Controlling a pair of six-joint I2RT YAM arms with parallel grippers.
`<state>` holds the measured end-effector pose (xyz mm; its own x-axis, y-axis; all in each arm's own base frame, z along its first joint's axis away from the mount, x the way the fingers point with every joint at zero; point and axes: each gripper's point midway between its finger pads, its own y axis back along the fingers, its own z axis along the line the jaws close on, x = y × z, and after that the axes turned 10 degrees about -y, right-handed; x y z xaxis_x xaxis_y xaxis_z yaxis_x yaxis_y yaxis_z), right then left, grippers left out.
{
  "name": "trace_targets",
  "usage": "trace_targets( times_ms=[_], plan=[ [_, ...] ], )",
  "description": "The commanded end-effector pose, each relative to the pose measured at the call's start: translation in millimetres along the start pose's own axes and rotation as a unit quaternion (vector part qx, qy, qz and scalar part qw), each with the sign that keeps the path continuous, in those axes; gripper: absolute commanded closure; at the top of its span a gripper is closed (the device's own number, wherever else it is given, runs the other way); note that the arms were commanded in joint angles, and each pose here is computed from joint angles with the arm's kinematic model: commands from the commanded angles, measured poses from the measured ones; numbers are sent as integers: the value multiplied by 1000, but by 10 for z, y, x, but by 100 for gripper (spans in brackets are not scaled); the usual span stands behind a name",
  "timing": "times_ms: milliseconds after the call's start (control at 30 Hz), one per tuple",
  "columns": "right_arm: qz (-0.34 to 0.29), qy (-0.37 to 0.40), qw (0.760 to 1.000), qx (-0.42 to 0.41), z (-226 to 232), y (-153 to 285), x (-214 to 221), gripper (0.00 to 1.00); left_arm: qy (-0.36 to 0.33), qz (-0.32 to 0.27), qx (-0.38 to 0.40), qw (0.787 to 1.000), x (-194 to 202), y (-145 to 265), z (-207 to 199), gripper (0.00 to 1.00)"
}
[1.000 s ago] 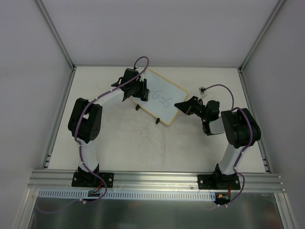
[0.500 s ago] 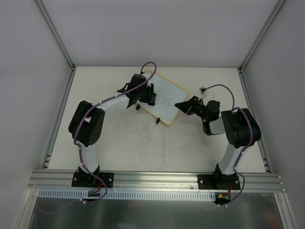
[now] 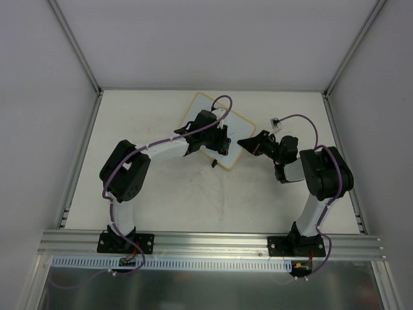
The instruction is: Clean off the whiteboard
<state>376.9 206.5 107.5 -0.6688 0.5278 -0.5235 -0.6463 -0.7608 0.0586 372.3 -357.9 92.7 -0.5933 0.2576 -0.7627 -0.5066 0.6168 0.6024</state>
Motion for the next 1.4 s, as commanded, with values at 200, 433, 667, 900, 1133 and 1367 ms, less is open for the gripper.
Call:
trace_targets(
  times_ms=[200, 433, 667, 900, 1133, 1367],
  plan=[
    [-37, 101, 990, -89, 443, -62, -193, 100, -1, 58, 101, 993, 420, -163, -741, 100],
    [-37, 102, 990, -90, 452, -64, -200, 100, -9, 48, 83, 995, 356, -161, -632, 100],
    [-35, 102, 990, -90, 460, -59, -180, 100, 25, 29, 57, 998, 155, -81, -26, 100],
    [-34, 101, 990, -90, 455, -60, -167, 100, 60, -9, 14, 998, -194, 133, 826, 100],
    [-34, 101, 990, -90, 451, -60, -172, 100, 62, -27, -39, 997, -441, 289, 1434, 100],
    [-31, 100, 990, -90, 448, -66, -153, 100, 78, -39, -49, 995, -637, 302, 1768, 100]
  ],
)
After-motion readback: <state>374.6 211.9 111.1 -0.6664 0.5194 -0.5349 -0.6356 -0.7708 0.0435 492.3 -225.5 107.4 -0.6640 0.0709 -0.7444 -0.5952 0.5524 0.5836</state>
